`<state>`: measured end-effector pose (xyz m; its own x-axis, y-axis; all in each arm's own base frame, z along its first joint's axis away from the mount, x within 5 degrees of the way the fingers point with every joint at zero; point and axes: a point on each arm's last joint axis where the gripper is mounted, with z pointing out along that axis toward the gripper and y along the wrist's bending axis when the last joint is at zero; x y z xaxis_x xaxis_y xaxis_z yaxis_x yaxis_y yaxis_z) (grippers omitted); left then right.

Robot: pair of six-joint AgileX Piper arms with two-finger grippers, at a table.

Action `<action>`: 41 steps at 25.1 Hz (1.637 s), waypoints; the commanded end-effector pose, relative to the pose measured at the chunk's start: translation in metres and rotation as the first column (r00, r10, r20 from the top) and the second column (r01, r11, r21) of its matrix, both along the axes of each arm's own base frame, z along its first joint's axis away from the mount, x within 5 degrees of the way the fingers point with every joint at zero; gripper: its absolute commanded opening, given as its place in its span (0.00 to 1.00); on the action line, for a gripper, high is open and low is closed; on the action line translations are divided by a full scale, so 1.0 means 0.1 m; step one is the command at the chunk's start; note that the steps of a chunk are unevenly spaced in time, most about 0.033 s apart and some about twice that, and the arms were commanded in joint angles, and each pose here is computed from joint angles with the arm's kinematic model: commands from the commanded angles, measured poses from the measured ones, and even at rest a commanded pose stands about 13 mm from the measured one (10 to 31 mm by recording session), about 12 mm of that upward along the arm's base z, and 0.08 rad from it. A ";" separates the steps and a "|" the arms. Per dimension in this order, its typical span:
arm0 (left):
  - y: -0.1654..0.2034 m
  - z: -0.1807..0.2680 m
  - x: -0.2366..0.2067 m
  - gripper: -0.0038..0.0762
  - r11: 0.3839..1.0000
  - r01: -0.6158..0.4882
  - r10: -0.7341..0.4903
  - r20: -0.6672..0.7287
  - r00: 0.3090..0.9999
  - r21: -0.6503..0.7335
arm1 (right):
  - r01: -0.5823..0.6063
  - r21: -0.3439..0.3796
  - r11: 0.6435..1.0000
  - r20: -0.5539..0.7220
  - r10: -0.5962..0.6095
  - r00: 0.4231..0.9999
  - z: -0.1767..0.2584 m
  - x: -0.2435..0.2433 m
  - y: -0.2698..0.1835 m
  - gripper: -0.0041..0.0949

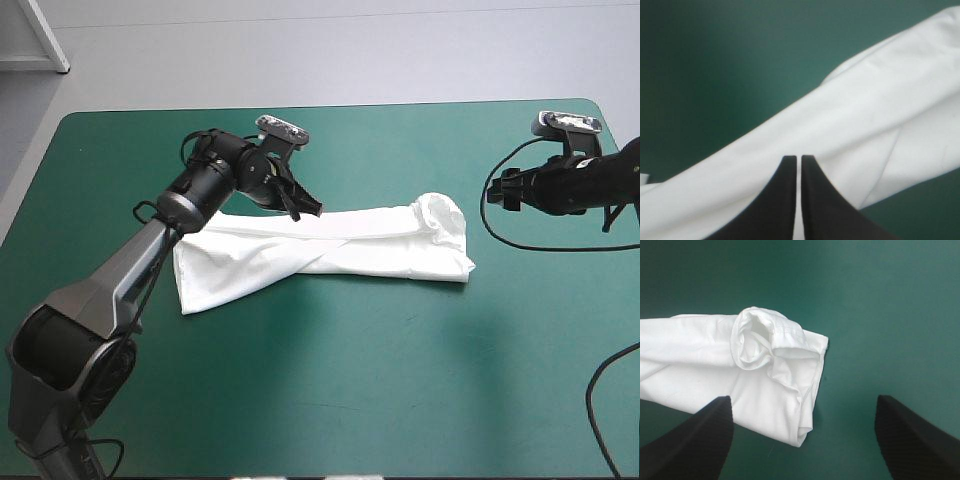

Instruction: Fold the cloth

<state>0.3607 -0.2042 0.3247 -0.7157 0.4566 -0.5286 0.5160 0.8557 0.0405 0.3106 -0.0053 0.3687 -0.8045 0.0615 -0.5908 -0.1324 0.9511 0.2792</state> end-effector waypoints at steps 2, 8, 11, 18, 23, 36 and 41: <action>-0.23 -0.15 0.05 0.07 0.997 0.020 -0.023 -0.040 0.999 -0.078 | -0.016 0.065 0.998 0.053 0.012 0.999 0.14 0.00 0.02 0.79; -0.36 -0.59 0.15 0.07 0.999 0.020 -0.027 -0.143 0.989 -0.048 | -0.070 0.210 0.975 -0.113 0.095 0.989 -0.40 0.38 0.08 0.79; -0.38 -0.72 0.17 0.07 0.999 0.019 -0.026 -0.156 0.987 -0.043 | -0.065 0.242 0.968 -0.229 0.122 0.966 -0.77 0.55 0.07 0.79; -0.40 -0.91 0.18 0.07 1.000 0.015 -0.021 -0.202 0.979 -0.027 | -0.010 0.335 0.942 -0.350 0.135 0.927 -1.48 0.59 0.13 0.79; -0.40 -0.91 0.19 0.07 0.999 0.014 -0.020 -0.190 0.981 -0.034 | -0.019 0.400 0.916 -0.333 0.165 0.928 -1.70 0.49 0.28 0.74; -0.41 -0.91 0.21 0.07 0.999 0.013 -0.020 -0.173 0.985 -0.042 | -0.075 0.370 0.926 -0.301 0.196 0.933 -1.77 0.46 0.69 0.03; -0.41 -0.91 0.21 0.07 0.999 0.013 -0.020 -0.172 0.985 -0.042 | -0.094 0.372 0.923 -0.219 0.186 0.958 -1.48 0.49 0.69 0.03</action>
